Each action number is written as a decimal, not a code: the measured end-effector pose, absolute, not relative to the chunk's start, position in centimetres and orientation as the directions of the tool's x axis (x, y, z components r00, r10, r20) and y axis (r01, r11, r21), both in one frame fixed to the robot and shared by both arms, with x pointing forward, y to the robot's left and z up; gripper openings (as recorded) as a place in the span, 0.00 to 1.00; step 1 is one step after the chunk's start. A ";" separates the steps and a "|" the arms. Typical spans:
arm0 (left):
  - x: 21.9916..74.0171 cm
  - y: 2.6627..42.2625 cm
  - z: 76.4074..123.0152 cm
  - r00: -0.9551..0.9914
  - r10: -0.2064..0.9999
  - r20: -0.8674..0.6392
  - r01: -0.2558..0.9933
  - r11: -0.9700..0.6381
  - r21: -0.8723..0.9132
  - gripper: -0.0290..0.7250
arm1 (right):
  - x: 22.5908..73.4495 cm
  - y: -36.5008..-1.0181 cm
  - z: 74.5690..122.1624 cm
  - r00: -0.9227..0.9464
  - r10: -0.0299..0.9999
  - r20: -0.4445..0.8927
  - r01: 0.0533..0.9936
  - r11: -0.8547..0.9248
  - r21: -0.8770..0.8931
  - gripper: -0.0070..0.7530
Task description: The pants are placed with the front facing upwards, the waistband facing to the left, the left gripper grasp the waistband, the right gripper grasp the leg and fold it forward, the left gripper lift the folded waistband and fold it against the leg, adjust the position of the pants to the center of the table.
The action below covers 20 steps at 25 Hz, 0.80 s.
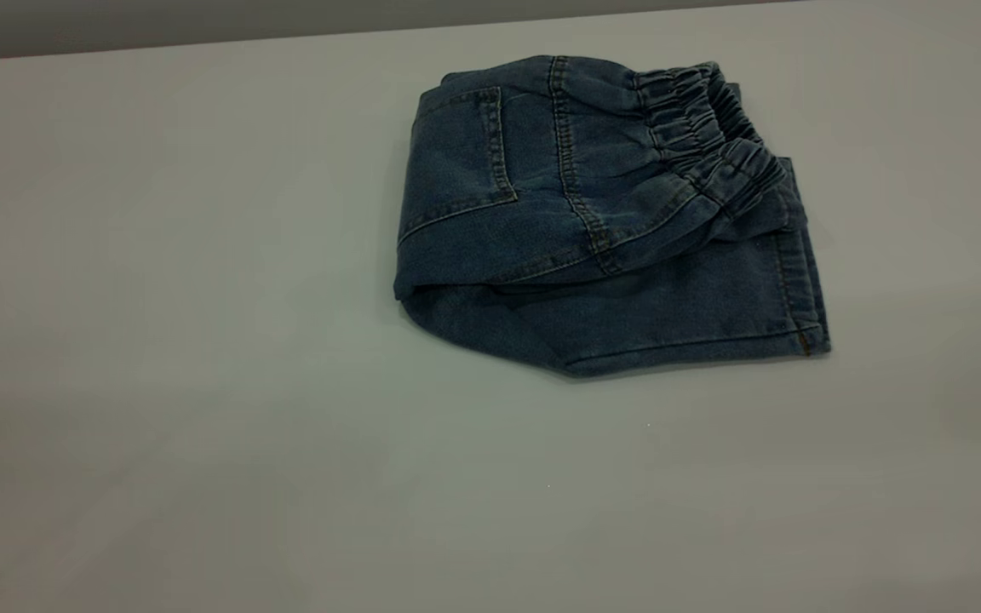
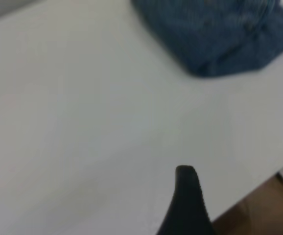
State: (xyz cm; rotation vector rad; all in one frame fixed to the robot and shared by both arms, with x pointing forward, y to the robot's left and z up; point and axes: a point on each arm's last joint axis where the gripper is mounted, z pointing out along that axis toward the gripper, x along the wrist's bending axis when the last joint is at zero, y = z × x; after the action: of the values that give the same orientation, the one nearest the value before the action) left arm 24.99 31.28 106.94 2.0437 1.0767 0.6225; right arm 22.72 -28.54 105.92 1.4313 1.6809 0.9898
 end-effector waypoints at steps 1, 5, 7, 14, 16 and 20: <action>25.2 31.2 106.4 0.532 0.843 0.084 0.501 -0.393 0.772 0.70 | 22.9 -28.6 105.6 -0.137 0.990 -0.034 0.456 0.093 0.885 0.64; 25.4 30.9 105.7 0.519 0.853 0.062 0.522 -0.373 0.767 0.70 | 23.2 -28.6 105.5 -0.132 0.991 -0.035 0.439 0.091 0.894 0.64; 25.6 30.8 106.0 0.510 0.859 0.041 0.510 -0.340 0.790 0.70 | 23.2 -28.6 105.5 -0.132 0.991 -0.035 0.440 0.091 0.894 0.64; 25.7 30.5 106.3 0.509 0.860 0.019 0.482 -0.304 0.822 0.70 | 23.2 -28.6 105.5 -0.132 0.991 -0.035 0.440 0.091 0.893 0.64; 25.8 30.4 106.1 0.507 0.862 0.013 0.488 -0.299 0.820 0.70 | 23.2 -28.6 105.5 -0.132 0.991 -0.035 0.440 0.091 0.893 0.64; 25.8 30.1 105.5 0.514 0.858 -0.023 0.512 -0.286 0.810 0.70 | 23.2 -28.6 105.5 -0.133 0.991 -0.035 0.440 0.091 0.893 0.64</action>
State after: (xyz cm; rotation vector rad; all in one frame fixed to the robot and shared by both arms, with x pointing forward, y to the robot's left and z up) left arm 25.84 30.06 105.47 1.9530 1.1213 0.5449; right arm 23.22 -28.59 105.51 1.4287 1.6688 0.9944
